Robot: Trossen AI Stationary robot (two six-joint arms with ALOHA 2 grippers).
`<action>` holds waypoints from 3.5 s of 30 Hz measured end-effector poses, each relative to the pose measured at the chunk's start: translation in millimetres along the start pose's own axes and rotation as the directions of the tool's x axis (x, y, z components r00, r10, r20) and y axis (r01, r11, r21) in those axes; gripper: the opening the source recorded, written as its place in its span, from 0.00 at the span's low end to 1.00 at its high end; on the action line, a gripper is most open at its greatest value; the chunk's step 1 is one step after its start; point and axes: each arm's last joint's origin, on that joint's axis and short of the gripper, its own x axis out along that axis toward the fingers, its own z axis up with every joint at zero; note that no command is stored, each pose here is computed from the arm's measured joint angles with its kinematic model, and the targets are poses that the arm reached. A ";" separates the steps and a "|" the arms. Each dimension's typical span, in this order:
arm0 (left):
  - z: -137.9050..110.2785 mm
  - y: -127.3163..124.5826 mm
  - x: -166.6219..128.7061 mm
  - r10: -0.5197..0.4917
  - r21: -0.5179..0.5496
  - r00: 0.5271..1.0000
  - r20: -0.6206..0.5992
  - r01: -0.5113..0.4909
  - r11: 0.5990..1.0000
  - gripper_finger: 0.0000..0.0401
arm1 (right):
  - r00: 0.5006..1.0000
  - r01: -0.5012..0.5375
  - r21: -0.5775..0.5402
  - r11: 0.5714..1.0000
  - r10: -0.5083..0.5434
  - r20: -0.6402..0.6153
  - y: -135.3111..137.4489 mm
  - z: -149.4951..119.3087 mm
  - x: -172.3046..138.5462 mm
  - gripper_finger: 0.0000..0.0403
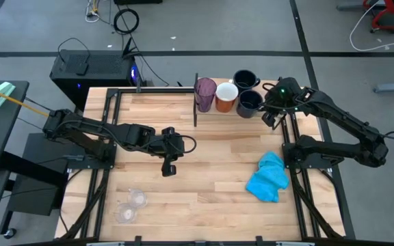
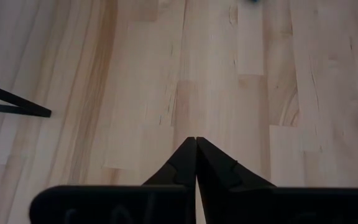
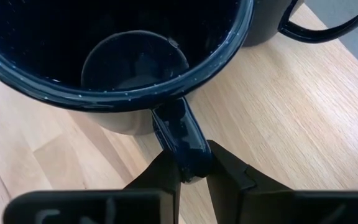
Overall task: Stack small to large cups/mugs on shelf
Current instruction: Put the black mug on the shelf
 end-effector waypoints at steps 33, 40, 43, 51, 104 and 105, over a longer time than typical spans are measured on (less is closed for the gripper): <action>0.1 0.1 0.0 0.000 0.000 1.000 0.000 0.000 1.000 0.05 | 1.000 -0.003 -0.017 1.000 0.003 0.009 0.3 8.7 10.1 0.16; 0.0 0.0 0.0 0.000 -0.001 1.000 0.000 0.000 1.000 0.03 | 1.000 0.009 -0.029 1.000 -0.009 0.006 0.0 8.4 10.1 0.16; 0.0 0.1 0.0 0.000 -0.001 1.000 0.000 0.000 1.000 0.03 | 1.000 0.012 -0.030 0.999 -0.012 0.005 -0.1 8.3 9.9 0.16; 0.0 0.1 0.0 0.000 -0.001 1.000 0.000 0.000 1.000 0.04 | 1.000 0.025 -0.034 0.999 -0.024 0.015 0.1 4.1 3.7 0.16; 0.0 0.1 0.0 0.000 -0.001 1.000 0.000 0.000 1.000 0.03 | 0.997 0.006 -0.016 1.000 -0.005 0.079 0.2 10.3 2.9 0.66; 0.0 0.0 0.0 0.000 0.000 1.000 0.000 0.000 1.000 0.03 | 0.997 0.004 -0.016 1.000 -0.003 0.079 0.3 10.3 2.9 0.65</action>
